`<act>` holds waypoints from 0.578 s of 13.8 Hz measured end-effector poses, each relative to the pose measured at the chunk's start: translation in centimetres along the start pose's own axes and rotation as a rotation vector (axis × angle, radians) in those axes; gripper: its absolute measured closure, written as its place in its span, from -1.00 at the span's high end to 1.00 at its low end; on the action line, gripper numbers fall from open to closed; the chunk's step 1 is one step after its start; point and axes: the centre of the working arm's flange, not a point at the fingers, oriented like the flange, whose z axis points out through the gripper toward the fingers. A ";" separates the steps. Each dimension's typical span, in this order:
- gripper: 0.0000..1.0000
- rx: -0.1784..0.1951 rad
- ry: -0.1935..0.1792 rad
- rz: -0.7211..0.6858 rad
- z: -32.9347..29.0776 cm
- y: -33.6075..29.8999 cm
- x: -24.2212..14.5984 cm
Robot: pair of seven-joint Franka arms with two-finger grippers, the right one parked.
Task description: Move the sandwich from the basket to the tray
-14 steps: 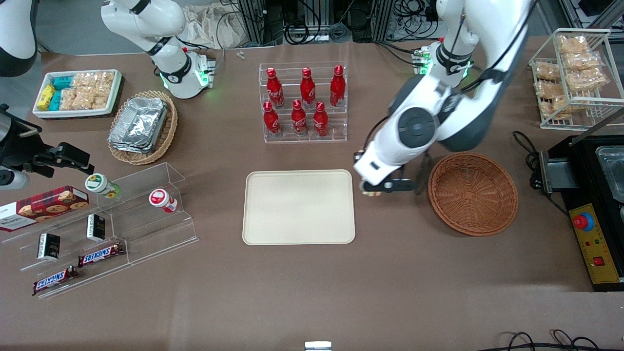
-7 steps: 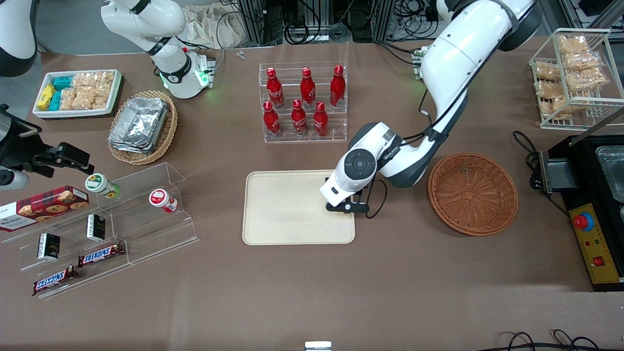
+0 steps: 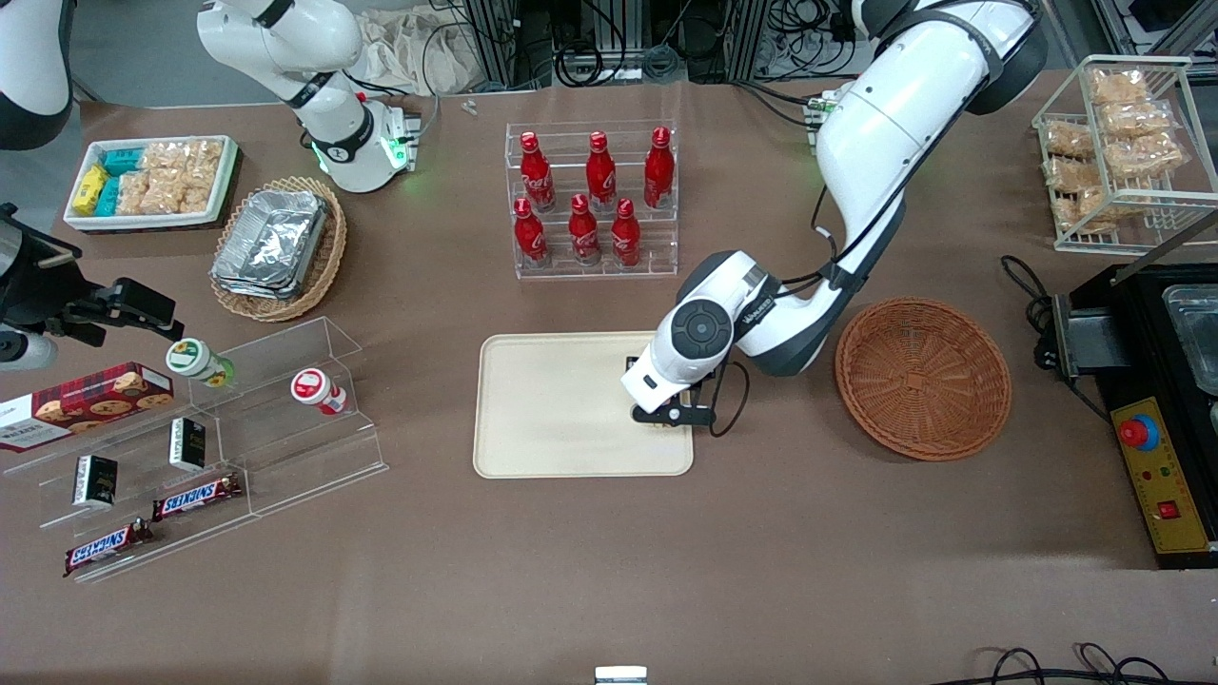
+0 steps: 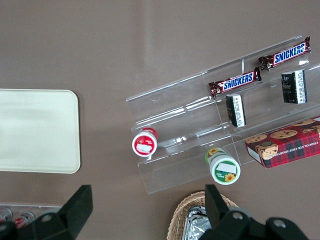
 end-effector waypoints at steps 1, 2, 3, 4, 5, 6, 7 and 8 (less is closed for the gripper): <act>0.61 -0.007 0.024 -0.024 -1.9 -0.2 0.6; 0.79 0.006 0.038 -0.046 -4.9 -0.9 1.0; 0.98 0.037 0.039 -0.068 -8.6 -2.3 1.2; 1.00 0.071 0.043 -0.096 -12.9 -4.2 1.1; 1.00 0.099 0.049 -0.127 -17.2 -6.2 0.6; 1.00 0.118 0.053 -0.159 -20.8 -8.0 -0.1; 1.00 0.131 0.054 -0.186 -23.8 -9.9 -0.7; 1.00 0.141 0.053 -0.193 -26.2 -11.8 -1.2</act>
